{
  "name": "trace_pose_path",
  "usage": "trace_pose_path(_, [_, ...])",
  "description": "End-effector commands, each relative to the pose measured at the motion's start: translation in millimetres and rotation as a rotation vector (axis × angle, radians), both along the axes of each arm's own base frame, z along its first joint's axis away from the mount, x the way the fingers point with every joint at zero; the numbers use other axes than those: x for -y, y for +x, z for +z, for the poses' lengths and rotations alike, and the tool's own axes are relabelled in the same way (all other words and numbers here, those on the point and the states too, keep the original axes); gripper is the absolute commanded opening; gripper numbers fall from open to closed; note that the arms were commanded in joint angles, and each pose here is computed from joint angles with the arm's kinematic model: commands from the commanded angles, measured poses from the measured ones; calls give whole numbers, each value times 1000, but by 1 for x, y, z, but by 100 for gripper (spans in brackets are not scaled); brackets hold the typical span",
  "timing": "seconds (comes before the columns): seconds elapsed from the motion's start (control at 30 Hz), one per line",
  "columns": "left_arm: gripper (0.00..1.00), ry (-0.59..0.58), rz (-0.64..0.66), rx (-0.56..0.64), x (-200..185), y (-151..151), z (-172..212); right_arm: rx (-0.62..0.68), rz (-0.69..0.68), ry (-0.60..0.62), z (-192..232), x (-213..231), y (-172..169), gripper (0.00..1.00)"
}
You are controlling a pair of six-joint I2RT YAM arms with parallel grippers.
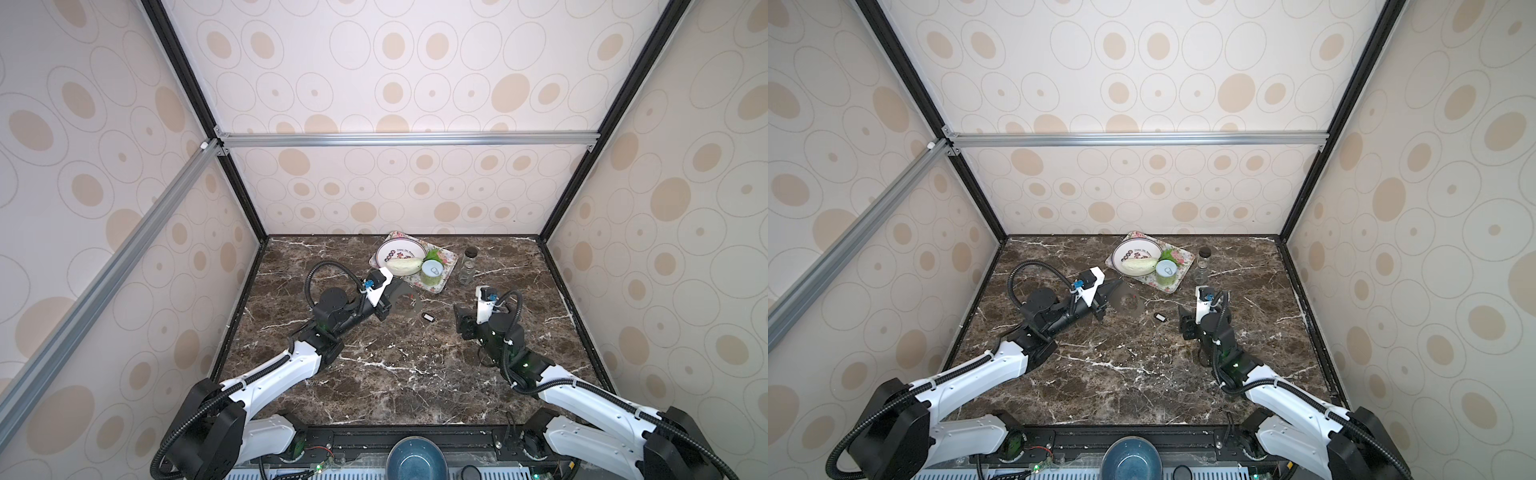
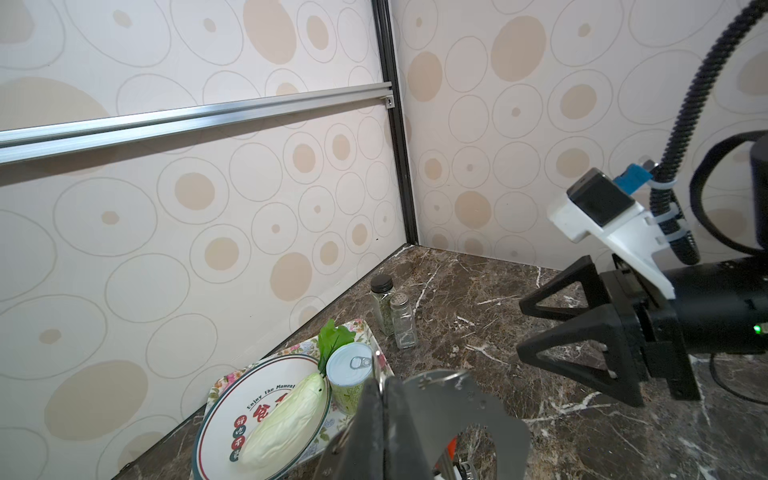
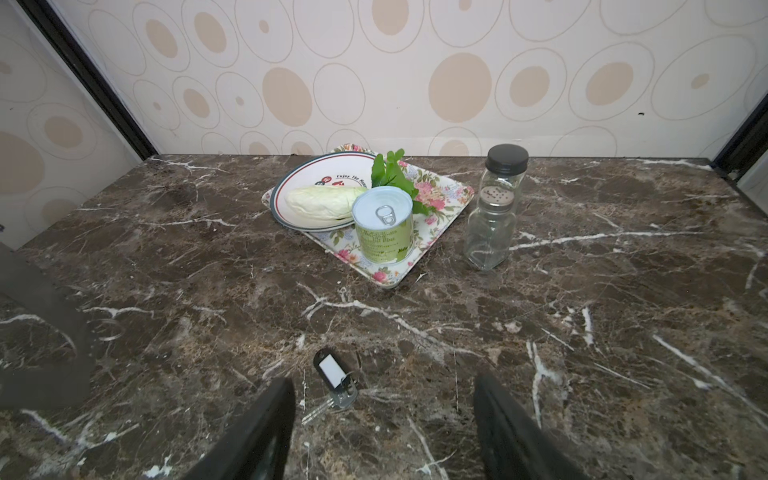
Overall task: Put the keys on the keyring
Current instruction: 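Release the ring with the right gripper and move it over the black-tagged key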
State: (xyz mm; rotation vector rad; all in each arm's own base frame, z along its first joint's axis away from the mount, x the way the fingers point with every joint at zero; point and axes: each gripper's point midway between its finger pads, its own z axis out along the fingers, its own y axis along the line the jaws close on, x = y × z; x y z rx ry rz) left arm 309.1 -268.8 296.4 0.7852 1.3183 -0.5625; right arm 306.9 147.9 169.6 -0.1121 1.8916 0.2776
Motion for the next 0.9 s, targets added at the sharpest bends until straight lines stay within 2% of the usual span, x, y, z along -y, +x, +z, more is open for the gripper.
trace_pose_path(0.0, [0, -25, 19, 66, -1, 5, 27, -84, -4, -6, -26, 2, -6, 61])
trace_pose_path(0.1, [0, -27, 7, 72, 0, 2, 28, -156, 11, -36, -44, -4, -5, 54])
trace_pose_path(0.17, [0, -27, 1, 74, 0, 1, 28, -202, 75, -25, -53, -19, -4, 44])
trace_pose_path(0.27, [0, -20, 13, 72, 0, 4, 26, -287, 181, -14, -68, -47, 0, 44])
trace_pose_path(0.4, [0, -17, 39, 63, -3, 8, 24, -357, 245, -3, -82, -67, 9, 46])
trace_pose_path(0.57, [0, -26, 47, 77, -7, 6, 28, -429, 214, 54, -90, -65, 26, 47])
trace_pose_path(0.77, [0, -21, 58, 84, -9, 6, 27, -400, 196, -61, -90, -58, 43, 47])
trace_pose_path(0.87, [0, -25, 42, 84, -7, 4, 29, -405, 239, 13, -93, -57, 55, 47])
